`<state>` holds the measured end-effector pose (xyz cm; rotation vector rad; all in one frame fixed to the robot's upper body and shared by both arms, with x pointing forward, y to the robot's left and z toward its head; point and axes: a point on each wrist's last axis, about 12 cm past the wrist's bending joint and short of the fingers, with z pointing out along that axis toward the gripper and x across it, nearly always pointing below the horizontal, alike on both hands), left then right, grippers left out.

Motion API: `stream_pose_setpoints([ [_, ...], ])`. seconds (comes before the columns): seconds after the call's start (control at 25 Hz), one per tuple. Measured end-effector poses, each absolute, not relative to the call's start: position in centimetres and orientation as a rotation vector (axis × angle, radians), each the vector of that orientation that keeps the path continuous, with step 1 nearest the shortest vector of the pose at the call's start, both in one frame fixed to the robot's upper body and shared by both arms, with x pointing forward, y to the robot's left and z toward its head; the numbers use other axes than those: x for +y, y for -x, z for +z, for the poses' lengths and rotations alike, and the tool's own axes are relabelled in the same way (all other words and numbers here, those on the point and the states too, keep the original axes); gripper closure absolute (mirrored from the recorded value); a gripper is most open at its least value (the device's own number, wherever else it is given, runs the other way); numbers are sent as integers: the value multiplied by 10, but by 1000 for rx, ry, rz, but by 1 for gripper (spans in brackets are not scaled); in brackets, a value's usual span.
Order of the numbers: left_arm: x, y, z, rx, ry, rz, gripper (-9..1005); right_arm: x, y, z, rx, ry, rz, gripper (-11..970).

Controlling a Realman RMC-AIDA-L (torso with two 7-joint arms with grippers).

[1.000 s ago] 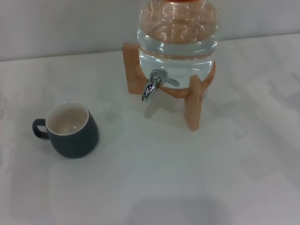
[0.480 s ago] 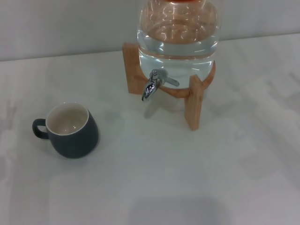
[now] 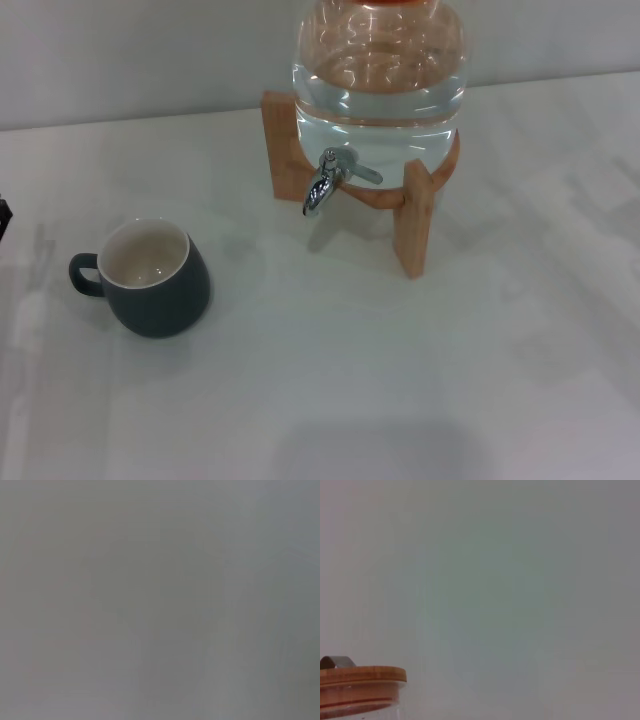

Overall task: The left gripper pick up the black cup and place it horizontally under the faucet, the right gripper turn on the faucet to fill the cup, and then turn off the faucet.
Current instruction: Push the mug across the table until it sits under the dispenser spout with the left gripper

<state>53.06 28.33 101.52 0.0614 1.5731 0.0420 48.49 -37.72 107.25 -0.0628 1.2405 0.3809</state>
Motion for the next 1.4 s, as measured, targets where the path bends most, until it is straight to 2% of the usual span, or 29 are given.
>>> stream_pose_setpoints([
  [0.52,272,-510,1003,1614,-108,-9,114,-376,-485,1071,1254,74,386,116],
  [1.4,266,-491,1001,1581,-145,14,115,-378,-485,1070,1273,84,399,116],
])
